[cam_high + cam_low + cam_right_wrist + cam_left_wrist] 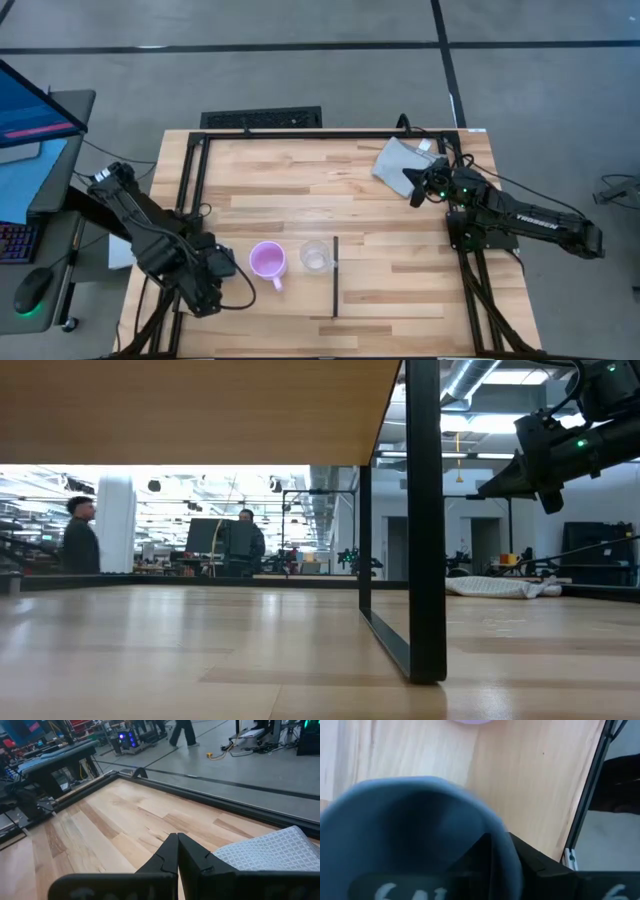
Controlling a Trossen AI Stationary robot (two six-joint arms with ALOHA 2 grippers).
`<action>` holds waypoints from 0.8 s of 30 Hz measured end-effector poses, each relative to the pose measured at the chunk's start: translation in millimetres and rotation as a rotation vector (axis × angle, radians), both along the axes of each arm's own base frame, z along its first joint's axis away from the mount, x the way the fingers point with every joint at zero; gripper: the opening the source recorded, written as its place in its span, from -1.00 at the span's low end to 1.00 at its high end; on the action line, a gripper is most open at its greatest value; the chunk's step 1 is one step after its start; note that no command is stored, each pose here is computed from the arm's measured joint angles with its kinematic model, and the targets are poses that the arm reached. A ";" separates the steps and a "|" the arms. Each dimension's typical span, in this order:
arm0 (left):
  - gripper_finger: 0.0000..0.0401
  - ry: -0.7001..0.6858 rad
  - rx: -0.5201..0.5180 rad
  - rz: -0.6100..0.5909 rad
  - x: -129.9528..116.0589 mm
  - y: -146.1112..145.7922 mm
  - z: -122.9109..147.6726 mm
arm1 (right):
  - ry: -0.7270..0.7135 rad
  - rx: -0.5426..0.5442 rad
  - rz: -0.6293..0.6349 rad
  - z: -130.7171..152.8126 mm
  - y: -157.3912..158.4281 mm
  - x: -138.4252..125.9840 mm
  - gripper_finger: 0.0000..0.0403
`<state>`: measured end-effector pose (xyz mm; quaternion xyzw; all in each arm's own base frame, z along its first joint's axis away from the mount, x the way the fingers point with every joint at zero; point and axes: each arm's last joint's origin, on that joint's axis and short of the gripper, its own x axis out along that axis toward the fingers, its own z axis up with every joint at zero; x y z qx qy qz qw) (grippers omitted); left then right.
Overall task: Stack small to large cups/mugs on shelf
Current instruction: Put the gray mug on the shelf, then return to Home Position
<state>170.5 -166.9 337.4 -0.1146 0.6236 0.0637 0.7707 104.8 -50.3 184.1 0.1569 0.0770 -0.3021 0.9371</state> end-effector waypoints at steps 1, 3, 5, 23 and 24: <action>-0.79 0.002 0.002 0.001 0.7 -1.1 -1.1 | 0.000 -0.001 0.000 0.0 0.0 0.0 -0.87; -0.79 -0.006 0.006 0.002 1.1 -1.0 -1.1 | 0.009 -0.013 0.004 0.0 0.0 0.0 -0.87; -0.78 -0.013 0.007 0.004 0.6 -0.2 0.0 | 0.012 -0.018 0.005 0.0 0.0 0.0 -0.87; -0.39 -0.049 0.006 0.018 2.6 -1.2 1.3 | 0.013 -0.019 0.006 0.0 0.0 0.0 -0.87; -0.34 -0.049 0.006 0.017 2.6 -1.2 1.4 | 0.013 -0.019 0.006 0.0 0.0 0.0 -0.87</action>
